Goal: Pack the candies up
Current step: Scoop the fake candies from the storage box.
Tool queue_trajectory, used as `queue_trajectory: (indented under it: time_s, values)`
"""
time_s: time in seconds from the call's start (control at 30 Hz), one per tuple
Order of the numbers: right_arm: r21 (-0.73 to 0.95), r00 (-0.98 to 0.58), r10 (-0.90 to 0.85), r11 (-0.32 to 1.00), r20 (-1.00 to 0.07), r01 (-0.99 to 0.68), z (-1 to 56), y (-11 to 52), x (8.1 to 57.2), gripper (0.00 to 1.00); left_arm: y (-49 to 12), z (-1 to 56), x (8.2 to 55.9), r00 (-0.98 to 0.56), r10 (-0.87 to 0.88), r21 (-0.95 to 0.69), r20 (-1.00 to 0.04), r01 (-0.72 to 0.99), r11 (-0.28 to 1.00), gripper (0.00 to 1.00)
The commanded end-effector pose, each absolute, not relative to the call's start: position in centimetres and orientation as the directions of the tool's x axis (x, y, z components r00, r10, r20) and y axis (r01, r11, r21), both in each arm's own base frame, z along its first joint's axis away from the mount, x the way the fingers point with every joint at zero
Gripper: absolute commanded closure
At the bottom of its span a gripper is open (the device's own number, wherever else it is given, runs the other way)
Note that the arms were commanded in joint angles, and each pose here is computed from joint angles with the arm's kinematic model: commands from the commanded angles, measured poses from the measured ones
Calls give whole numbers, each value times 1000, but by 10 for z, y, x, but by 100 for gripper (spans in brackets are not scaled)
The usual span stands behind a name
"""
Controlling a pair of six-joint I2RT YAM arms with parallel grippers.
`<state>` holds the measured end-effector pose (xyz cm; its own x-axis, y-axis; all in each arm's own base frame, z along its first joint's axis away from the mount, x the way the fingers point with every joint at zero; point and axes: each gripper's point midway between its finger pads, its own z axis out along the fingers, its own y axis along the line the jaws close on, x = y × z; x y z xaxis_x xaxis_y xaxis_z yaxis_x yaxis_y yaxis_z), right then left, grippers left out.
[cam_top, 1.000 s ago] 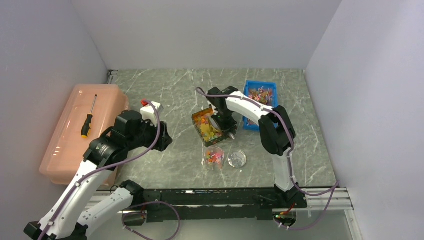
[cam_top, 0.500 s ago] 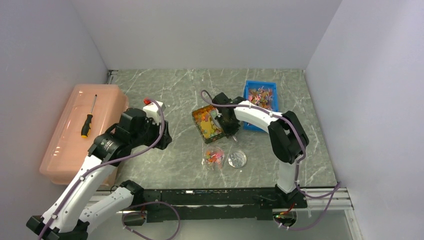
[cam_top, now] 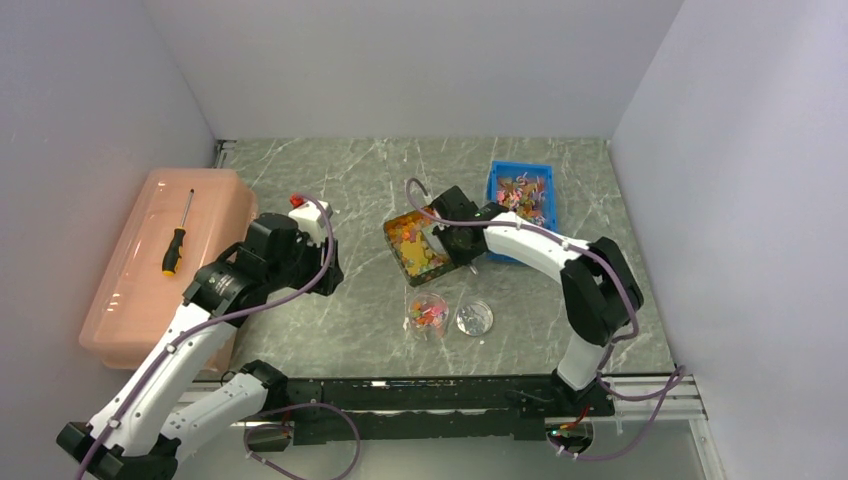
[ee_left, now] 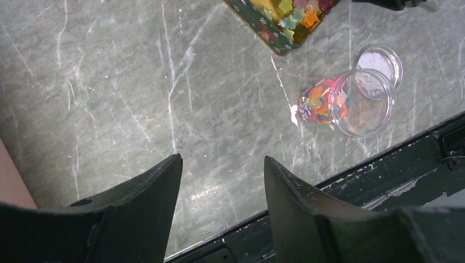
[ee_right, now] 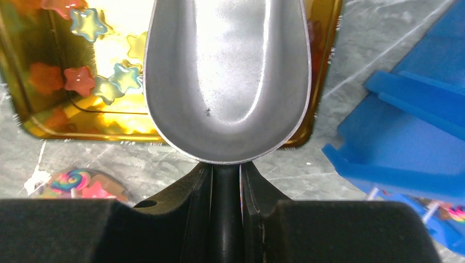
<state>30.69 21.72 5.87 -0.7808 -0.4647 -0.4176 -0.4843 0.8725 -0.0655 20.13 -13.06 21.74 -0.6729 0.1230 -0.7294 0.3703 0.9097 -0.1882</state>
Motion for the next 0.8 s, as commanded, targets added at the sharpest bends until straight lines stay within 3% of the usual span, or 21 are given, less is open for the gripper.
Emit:
queue_trajectory:
  time_s: [0.0, 0.5, 0.77]
  values:
    - [-91, -685, -455, 863, -568, -498, 111, 223, 321, 100, -134, 221, 209, -655, 90, -200, -750, 354, 913, 38]
    - [-51, -558, -396, 845, -729, -533, 196, 215, 284, 100, -128, 204, 220, -644, 64, -176, -762, 301, 937, 39]
    - [-38, -522, -406, 815, -750, -579, 225, 215, 242, 100, -125, 197, 222, -625, 47, -176, -779, 289, 941, 39]
